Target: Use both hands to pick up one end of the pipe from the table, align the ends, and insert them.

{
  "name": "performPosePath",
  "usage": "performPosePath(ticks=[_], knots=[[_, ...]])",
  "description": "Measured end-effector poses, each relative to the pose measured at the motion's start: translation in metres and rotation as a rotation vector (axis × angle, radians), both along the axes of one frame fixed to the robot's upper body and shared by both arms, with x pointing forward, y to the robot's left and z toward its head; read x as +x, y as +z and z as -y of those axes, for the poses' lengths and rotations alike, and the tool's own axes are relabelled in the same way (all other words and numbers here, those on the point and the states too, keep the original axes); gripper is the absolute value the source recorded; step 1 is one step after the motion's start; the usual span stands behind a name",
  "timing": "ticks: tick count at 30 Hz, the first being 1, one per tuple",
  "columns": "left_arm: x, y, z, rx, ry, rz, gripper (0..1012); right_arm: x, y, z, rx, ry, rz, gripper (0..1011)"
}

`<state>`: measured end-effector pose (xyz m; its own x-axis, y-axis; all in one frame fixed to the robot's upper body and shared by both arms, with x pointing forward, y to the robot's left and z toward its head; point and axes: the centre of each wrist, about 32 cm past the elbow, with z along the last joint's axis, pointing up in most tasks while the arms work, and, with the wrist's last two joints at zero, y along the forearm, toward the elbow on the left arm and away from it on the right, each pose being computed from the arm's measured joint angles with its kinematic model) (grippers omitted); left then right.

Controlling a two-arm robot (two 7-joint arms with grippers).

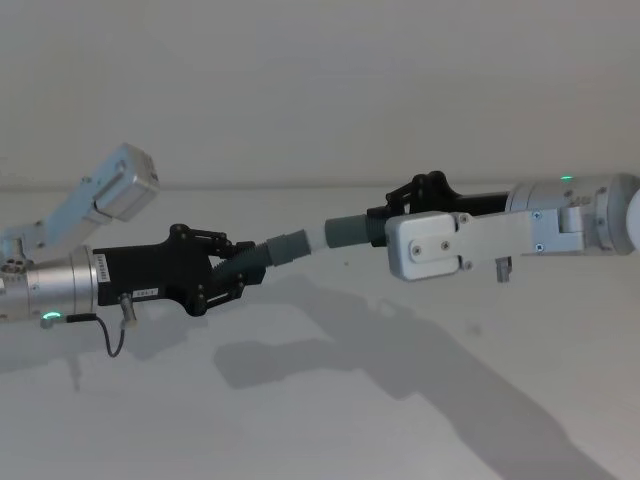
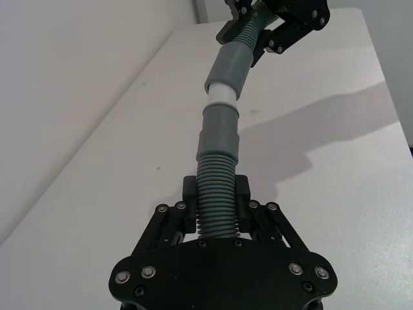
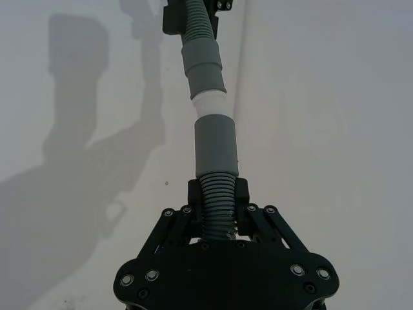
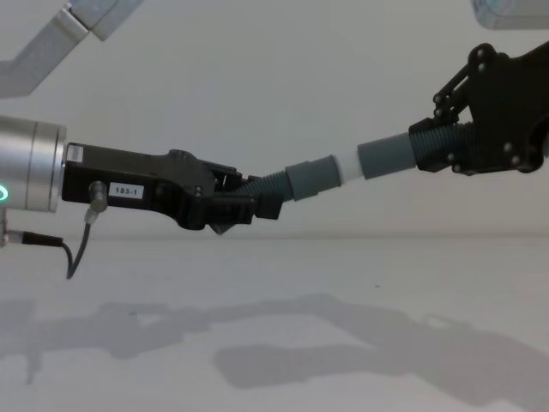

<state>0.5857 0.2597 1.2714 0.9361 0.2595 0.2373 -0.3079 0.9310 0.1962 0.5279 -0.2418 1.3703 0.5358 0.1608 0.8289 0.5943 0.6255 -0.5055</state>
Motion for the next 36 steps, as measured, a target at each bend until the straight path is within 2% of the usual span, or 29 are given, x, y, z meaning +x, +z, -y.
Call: performPosePath(ticks=[36], knots=[[0.0000, 0.0000, 0.0000, 0.000, 0.000, 0.000, 306, 0.0013, 0.0003, -0.0005, 0.006, 0.002, -0.004, 255]])
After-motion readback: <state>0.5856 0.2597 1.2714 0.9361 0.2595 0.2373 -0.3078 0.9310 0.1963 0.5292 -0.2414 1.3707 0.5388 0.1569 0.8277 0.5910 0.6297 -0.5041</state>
